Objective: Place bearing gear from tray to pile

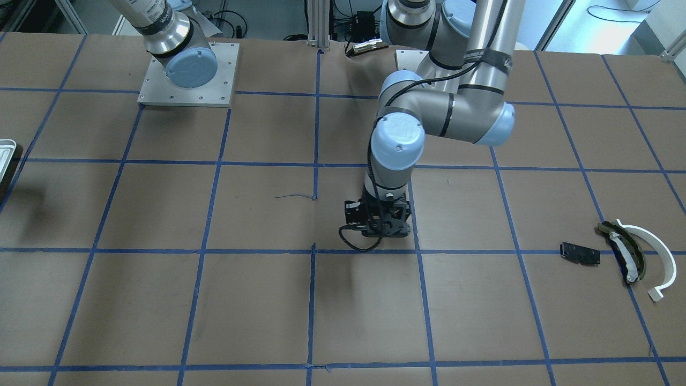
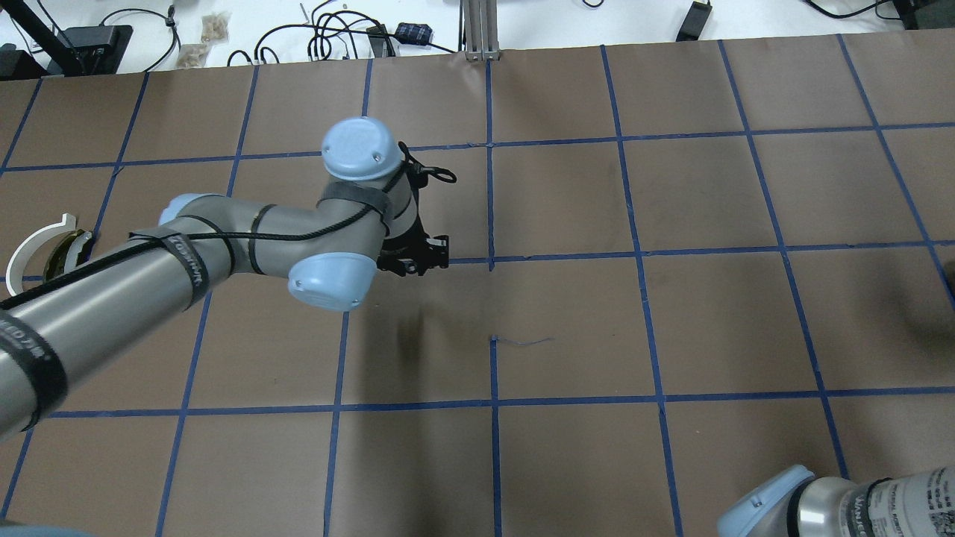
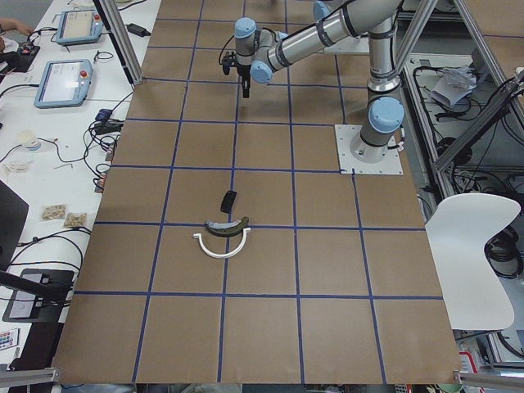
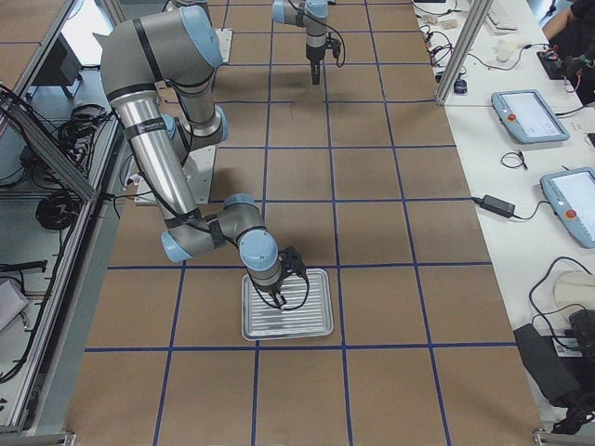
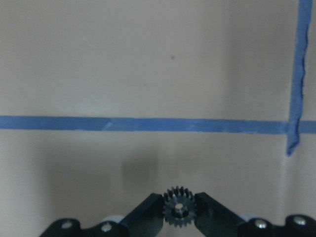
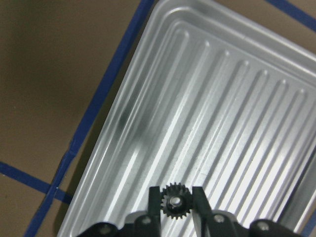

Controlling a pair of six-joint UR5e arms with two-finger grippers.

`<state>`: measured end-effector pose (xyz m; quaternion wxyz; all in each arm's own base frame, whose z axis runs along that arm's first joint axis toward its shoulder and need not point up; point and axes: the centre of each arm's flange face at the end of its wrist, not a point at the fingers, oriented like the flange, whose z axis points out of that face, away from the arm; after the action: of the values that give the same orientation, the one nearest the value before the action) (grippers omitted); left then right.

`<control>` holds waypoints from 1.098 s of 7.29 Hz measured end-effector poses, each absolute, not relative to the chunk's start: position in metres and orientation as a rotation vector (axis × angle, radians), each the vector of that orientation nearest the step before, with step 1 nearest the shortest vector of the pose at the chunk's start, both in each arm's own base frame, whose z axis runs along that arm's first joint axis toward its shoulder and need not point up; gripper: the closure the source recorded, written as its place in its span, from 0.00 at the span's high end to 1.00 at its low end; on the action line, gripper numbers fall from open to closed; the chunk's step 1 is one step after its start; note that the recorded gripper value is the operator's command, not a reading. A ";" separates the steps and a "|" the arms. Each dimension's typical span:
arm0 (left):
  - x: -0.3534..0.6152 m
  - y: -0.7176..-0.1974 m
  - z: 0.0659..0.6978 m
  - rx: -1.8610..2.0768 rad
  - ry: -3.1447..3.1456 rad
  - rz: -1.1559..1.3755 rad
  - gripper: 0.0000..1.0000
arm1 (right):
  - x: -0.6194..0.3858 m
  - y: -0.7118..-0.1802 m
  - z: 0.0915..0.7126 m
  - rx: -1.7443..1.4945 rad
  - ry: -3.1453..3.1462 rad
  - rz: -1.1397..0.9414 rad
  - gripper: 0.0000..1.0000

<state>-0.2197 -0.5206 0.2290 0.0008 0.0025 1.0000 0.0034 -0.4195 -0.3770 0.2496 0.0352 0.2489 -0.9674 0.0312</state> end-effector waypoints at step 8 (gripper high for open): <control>0.237 -0.466 0.226 0.247 3.156 0.170 0.00 | -0.015 -0.492 0.372 0.466 -3.035 0.075 0.13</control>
<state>0.2371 -0.4662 0.2258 -0.0141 0.0779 0.9954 0.0535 -0.0149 -0.4915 0.3716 0.0349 0.1517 -0.9875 0.0243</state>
